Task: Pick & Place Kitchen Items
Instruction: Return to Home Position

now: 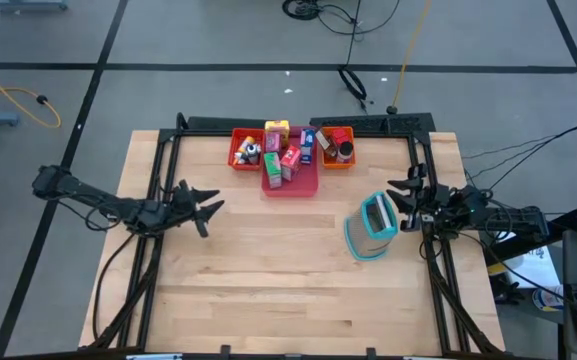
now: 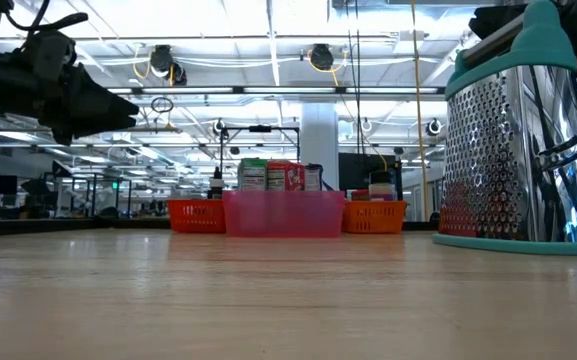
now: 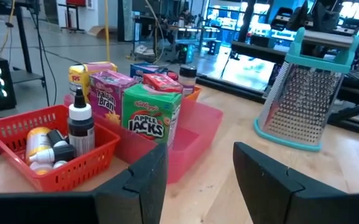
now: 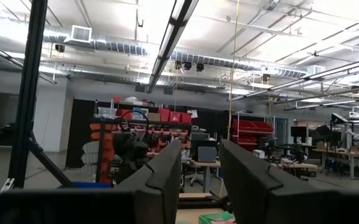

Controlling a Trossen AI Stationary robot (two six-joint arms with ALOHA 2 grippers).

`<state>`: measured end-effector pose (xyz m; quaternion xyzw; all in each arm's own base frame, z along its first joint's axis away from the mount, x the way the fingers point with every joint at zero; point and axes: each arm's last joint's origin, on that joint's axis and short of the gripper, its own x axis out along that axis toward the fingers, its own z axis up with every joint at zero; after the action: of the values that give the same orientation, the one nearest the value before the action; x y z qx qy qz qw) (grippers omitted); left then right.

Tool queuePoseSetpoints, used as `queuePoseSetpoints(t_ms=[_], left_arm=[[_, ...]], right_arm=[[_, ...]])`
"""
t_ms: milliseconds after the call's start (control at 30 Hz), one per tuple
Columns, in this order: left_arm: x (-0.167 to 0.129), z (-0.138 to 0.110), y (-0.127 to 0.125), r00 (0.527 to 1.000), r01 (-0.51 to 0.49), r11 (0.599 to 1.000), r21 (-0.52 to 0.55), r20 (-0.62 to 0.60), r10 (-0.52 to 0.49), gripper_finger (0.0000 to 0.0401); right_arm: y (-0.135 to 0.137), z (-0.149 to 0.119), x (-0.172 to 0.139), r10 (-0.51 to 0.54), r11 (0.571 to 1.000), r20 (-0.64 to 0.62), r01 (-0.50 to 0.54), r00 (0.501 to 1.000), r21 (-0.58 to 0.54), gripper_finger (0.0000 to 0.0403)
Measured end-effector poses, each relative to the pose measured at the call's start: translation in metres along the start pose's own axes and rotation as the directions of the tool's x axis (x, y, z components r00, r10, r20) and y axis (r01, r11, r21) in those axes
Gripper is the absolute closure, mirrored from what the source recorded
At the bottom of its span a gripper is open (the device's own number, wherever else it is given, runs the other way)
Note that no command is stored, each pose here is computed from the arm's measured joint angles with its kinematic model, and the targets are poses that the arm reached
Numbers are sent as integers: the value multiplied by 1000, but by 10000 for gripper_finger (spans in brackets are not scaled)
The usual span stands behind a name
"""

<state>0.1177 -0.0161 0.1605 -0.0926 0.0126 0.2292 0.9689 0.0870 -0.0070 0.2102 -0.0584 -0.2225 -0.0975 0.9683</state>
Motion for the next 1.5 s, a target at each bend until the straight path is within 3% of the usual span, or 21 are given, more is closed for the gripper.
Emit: queuePoseSetpoints(t_ms=[1500], left_arm=[[0, 0, 0, 1000, 0, 1000, -2, 0, 0, 217]], right_arm=[[0, 0, 0, 1, 1000, -1, -1, 1000, -1, 300]])
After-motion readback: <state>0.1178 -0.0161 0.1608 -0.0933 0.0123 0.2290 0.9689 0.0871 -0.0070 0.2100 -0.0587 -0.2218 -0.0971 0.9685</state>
